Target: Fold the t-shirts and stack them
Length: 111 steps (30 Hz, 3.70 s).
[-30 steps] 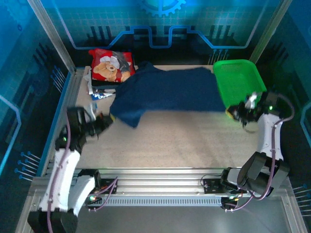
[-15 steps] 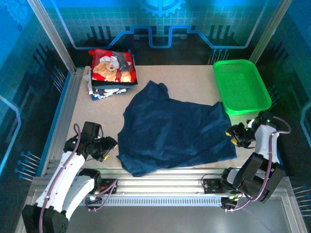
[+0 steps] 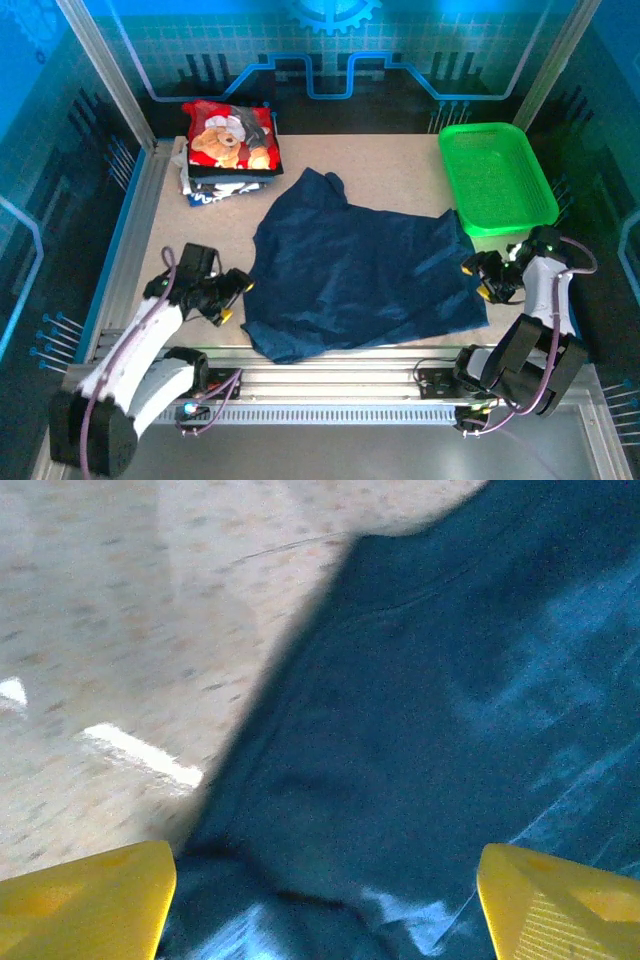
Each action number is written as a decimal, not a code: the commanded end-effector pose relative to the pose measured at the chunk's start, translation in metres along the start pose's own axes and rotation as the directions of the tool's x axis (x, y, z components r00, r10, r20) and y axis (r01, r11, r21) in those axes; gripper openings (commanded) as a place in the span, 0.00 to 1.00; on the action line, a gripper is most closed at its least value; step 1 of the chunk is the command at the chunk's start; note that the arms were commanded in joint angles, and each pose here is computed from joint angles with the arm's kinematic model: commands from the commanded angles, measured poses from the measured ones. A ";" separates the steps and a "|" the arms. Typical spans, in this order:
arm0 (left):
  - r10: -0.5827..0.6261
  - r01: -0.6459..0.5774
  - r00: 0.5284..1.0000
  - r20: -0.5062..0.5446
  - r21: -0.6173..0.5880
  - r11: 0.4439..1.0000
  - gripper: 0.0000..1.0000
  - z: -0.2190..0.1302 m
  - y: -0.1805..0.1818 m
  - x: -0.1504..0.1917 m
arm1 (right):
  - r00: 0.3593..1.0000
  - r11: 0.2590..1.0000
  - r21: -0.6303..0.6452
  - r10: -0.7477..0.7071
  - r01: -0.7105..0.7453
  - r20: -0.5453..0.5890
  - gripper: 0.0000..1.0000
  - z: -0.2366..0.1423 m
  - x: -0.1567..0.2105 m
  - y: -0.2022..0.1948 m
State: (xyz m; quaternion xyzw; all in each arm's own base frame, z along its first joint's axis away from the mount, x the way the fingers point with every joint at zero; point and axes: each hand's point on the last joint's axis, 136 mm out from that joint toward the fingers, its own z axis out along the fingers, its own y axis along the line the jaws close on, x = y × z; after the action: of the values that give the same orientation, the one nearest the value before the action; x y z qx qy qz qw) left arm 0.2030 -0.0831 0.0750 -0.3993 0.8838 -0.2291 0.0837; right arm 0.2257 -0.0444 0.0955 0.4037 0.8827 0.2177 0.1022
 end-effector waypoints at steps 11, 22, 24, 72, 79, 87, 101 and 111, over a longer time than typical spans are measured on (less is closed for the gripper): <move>0.182 -0.167 0.976 -0.117 0.130 0.977 0.51 0.099 -0.130 -0.027 | 0.969 0.966 -0.082 -0.245 0.247 0.034 0.75 -0.003 0.000 0.080; 0.083 -0.087 0.995 -0.050 -0.096 0.992 0.37 0.153 -0.101 -0.075 | 0.986 0.975 0.159 -0.140 0.153 -0.087 0.32 0.099 -0.017 0.064; 0.081 -0.084 0.996 -0.031 -0.125 0.989 0.36 0.157 -0.100 -0.089 | 0.987 0.962 0.229 -0.131 0.149 -0.091 0.27 0.111 -0.023 0.065; -0.232 0.238 0.971 -0.062 0.139 0.961 0.68 0.035 -0.039 -0.050 | 0.904 0.902 -0.086 -0.426 0.422 -0.031 0.76 0.011 -0.032 0.130; -0.269 0.270 0.963 -0.023 0.125 0.955 0.64 0.051 -0.034 -0.064 | 0.900 0.898 -0.091 -0.434 0.430 -0.035 0.76 0.014 -0.030 0.127; -0.274 0.273 0.962 -0.002 0.096 0.957 0.53 0.065 -0.032 -0.074 | 0.914 0.912 -0.087 -0.404 0.400 -0.027 0.76 0.015 -0.037 0.117; -0.194 0.185 0.981 0.028 0.187 0.965 0.00 0.041 -0.061 -0.082 | 0.948 0.949 0.017 -0.315 0.315 -0.043 0.75 0.039 -0.057 0.082; -0.098 0.087 0.994 0.058 0.167 0.982 0.00 0.006 -0.058 -0.069 | 0.951 0.943 0.124 -0.301 0.308 -0.076 0.69 0.073 -0.076 0.081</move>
State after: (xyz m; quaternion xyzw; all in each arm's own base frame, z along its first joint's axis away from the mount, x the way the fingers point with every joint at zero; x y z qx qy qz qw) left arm 0.3038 -0.0715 0.0937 -0.4445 0.8286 -0.3080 0.1451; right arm 0.3418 -0.0294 0.0687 0.2585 0.9473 0.1740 0.0742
